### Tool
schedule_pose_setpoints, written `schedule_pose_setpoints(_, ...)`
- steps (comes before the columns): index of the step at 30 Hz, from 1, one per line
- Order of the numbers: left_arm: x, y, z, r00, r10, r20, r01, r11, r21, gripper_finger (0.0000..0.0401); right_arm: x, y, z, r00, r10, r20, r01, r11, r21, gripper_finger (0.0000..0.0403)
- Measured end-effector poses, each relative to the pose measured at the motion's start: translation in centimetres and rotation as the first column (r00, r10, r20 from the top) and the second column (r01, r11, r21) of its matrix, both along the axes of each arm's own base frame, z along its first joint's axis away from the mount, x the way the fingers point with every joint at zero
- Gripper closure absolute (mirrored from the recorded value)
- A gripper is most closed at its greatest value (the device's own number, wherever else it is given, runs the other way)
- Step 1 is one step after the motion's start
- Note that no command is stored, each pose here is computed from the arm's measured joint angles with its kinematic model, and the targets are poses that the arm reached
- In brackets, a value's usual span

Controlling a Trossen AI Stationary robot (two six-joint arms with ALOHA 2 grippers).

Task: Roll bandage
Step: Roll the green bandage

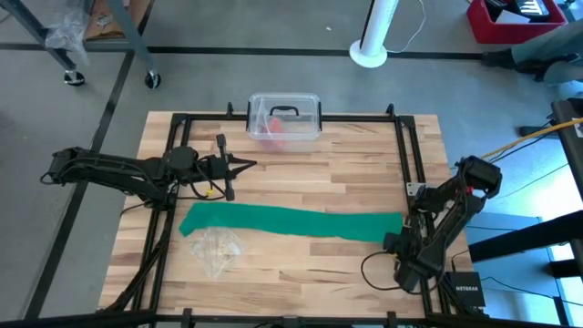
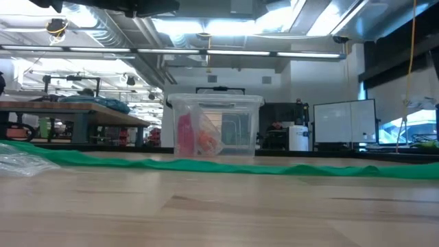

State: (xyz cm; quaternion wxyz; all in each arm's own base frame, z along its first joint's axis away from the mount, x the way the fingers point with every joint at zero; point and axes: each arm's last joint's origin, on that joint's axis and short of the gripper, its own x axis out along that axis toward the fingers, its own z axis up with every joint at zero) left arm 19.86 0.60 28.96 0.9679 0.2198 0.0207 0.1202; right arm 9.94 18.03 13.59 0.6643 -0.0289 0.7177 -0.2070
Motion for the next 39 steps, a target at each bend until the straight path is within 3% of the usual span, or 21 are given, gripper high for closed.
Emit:
schedule_pose_setpoints(4, 0.0, 0.0, 0.0, 1.0, 0.0, 0.0, 0.0, 1.0, 0.0, 0.04, -0.2, 0.4, 0.5, 0.996, 0.056, 0.074, -0.052, 0.997, -0.057, 0.0237)
schedule_pose_setpoints(18, 0.0, 0.0, 0.0, 1.0, 0.0, 0.001, 0.0, 1.0, -0.003, 0.04, -0.2, 0.1, 0.3, 0.987, 0.134, 0.092, -0.124, 0.987, -0.103, 0.0237)
schedule_pose_setpoints(24, 0.0, 0.0, 0.0, 1.0, 0.0, 0.001, 0.0, 1.0, -0.003, 0.04, 0.0, 0.0, 0.4, 0.962, 0.259, 0.084, -0.248, 0.96, -0.127, 0.0237)
schedule_pose_setpoints(29, 0.0, 0.0, 0.0, 1.0, 0.0, 0.001, 0.0, 1.0, -0.002, 0.04, -0.1, 0.0, 0.4, 0.965, 0.253, 0.068, -0.244, 0.962, -0.123, 0.0237)
schedule_pose_setpoints(33, 0.0, 0.0, 0.0, 1.0, 0.0, 0.001, 0.0, 1.0, -0.002, 0.04, 0.3, 0.5, 1.7, 0.98, 0.193, 0.056, -0.185, 0.975, -0.123, 0.0237)
schedule_pose_setpoints(39, 0.0, 0.0, 0.0, 1.0, 0.0, 0.0, 0.0, 1.0, -0.003, 0.04, 0.3, 1.0, 5.9, 0.986, 0.166, 0.031, -0.163, 0.983, -0.089, 0.0237)
